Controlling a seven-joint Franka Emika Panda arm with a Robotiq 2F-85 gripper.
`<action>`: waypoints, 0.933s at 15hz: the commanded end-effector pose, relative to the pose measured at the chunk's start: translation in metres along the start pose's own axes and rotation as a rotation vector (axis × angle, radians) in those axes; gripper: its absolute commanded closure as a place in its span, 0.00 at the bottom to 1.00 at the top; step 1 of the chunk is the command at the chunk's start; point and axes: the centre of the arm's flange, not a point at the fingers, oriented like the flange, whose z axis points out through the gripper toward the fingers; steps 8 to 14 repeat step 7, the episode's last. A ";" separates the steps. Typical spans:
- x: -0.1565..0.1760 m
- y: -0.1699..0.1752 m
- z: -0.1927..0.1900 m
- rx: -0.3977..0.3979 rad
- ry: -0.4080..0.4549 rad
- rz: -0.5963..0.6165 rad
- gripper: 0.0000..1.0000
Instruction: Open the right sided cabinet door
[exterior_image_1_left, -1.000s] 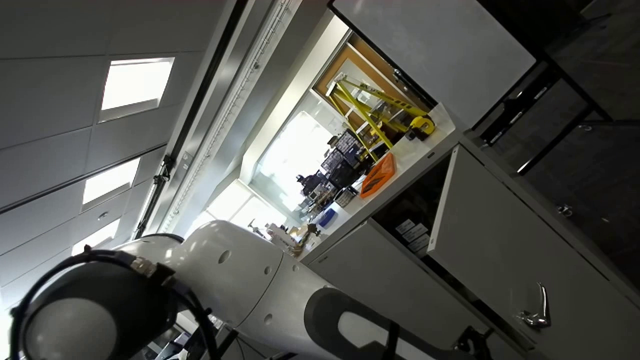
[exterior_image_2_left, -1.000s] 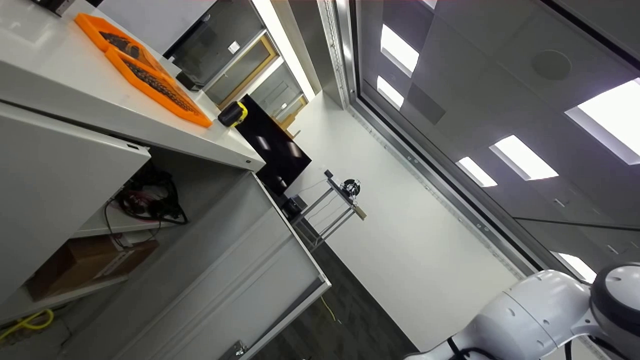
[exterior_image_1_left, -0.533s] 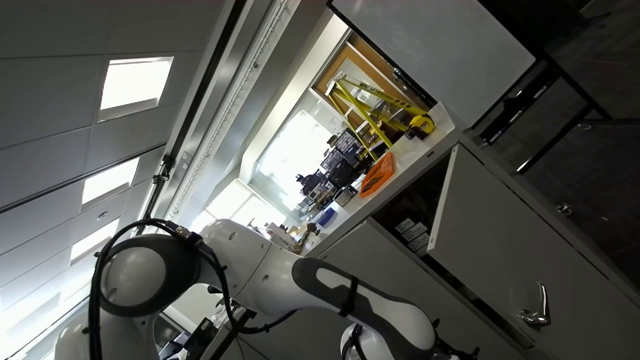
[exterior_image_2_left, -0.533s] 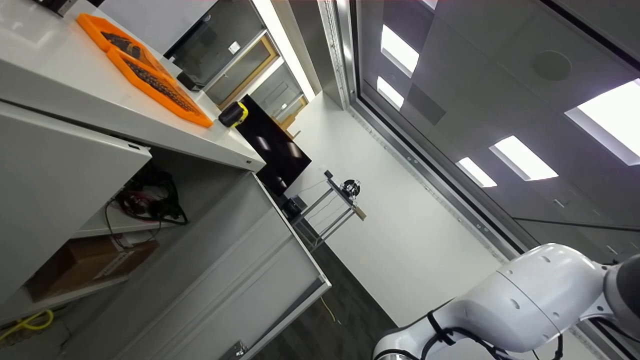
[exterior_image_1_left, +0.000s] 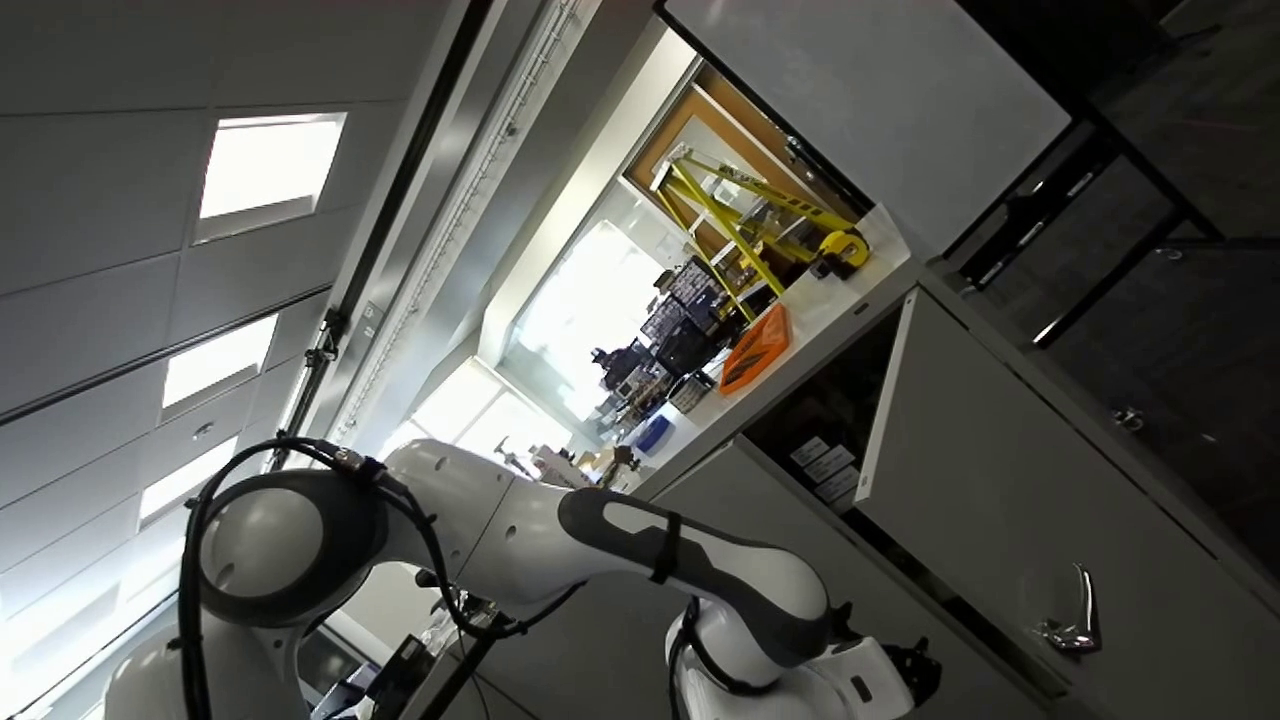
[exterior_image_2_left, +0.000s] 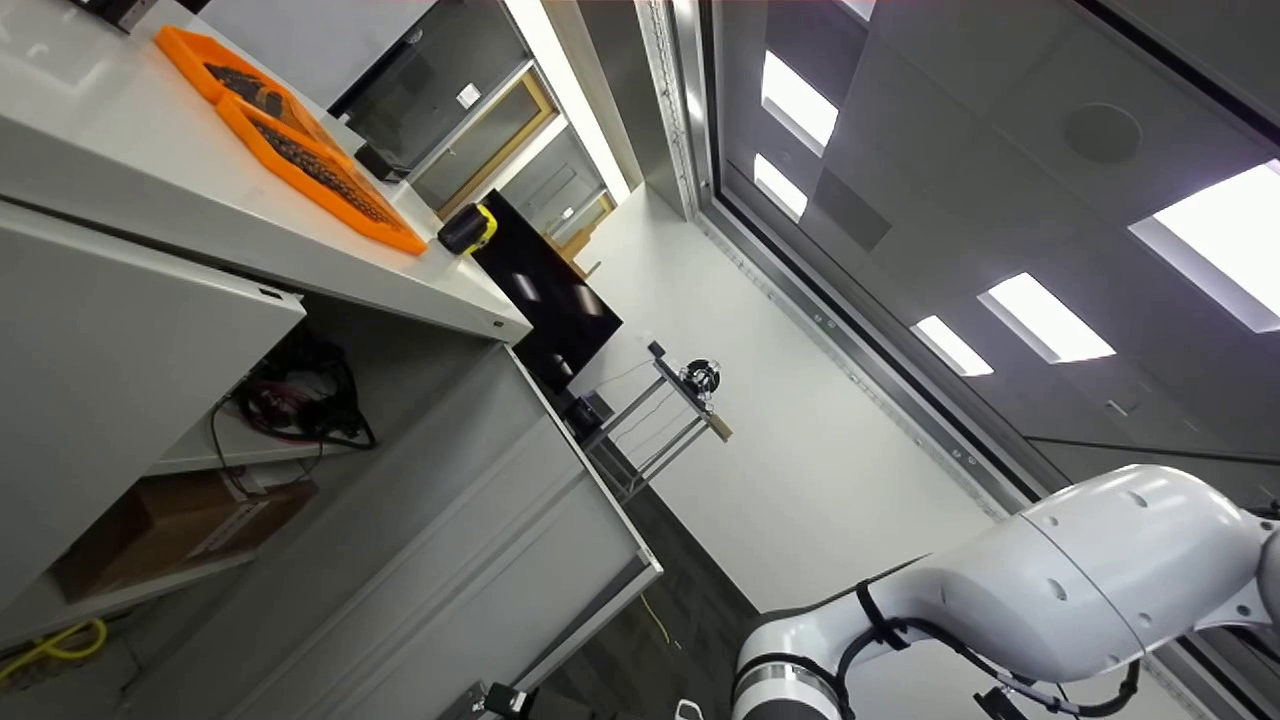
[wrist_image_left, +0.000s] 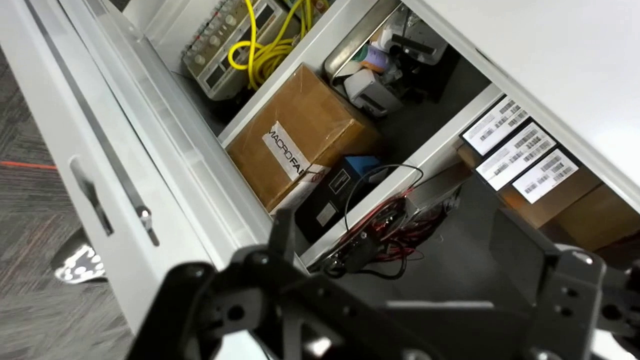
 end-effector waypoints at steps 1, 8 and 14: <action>-0.002 -0.032 0.001 -0.053 -0.031 -0.056 0.00; -0.012 -0.031 0.001 -0.073 -0.137 -0.069 0.00; -0.012 -0.031 0.001 -0.073 -0.137 -0.069 0.00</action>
